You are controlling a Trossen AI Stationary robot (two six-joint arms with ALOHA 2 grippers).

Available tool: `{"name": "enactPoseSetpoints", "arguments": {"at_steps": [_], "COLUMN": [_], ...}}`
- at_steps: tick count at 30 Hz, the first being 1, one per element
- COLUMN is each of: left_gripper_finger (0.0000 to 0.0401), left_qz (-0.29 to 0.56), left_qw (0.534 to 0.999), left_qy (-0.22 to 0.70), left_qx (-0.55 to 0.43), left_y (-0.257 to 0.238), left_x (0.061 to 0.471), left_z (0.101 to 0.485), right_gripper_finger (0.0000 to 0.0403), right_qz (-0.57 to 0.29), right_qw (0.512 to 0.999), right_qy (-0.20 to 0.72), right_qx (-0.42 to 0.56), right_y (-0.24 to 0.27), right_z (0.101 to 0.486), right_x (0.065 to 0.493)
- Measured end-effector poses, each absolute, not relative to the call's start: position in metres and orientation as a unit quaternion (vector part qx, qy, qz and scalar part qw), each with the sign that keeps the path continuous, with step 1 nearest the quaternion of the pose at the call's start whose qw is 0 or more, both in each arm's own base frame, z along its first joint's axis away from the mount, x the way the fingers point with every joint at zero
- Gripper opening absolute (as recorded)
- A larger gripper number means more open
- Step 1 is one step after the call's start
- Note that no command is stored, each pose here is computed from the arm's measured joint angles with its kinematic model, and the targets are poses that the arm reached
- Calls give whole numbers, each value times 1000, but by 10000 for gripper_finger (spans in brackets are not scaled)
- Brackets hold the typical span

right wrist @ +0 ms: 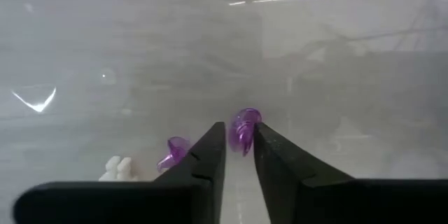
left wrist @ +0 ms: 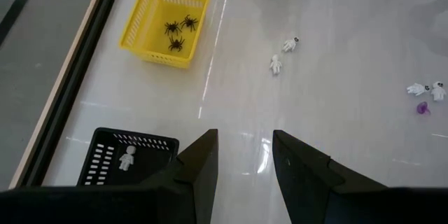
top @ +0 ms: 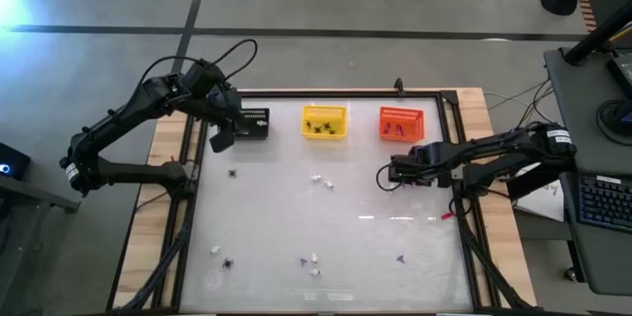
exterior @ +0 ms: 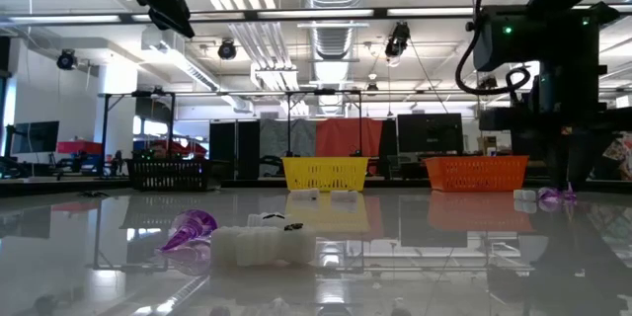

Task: Sort Halloween decoration
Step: Put the purple witch hat toy into the orange basket

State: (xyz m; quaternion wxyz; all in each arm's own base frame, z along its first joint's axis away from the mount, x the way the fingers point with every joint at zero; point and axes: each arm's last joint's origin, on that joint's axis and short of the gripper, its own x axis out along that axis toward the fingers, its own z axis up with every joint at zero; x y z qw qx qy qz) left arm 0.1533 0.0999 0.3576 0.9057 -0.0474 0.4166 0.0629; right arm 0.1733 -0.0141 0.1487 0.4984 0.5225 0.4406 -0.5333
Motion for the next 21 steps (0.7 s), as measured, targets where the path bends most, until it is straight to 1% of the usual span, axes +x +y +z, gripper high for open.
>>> {"name": "enactPoseSetpoints", "arguments": {"at_steps": [4,6,14,21], "left_gripper_finger": [119,119,119,119], "left_qz": [63,63,64,64], "left_qw": [906,906,905,905], "left_qy": [417,417,417,417], "left_qx": [-48,-48,-49,-51], "left_y": [100,100,100,100], "left_x": [153,153,153,153], "left_z": [358,358,358,358], "right_gripper_finger": [27,14,9,9], "right_qz": [-534,-535,-531,-516], "right_qw": [497,498,501,535], "right_qy": [442,442,440,421], "right_qx": [521,521,523,520], "right_y": [-14,-14,-14,-16], "right_z": [148,148,151,168], "right_x": [172,172,175,188]}}
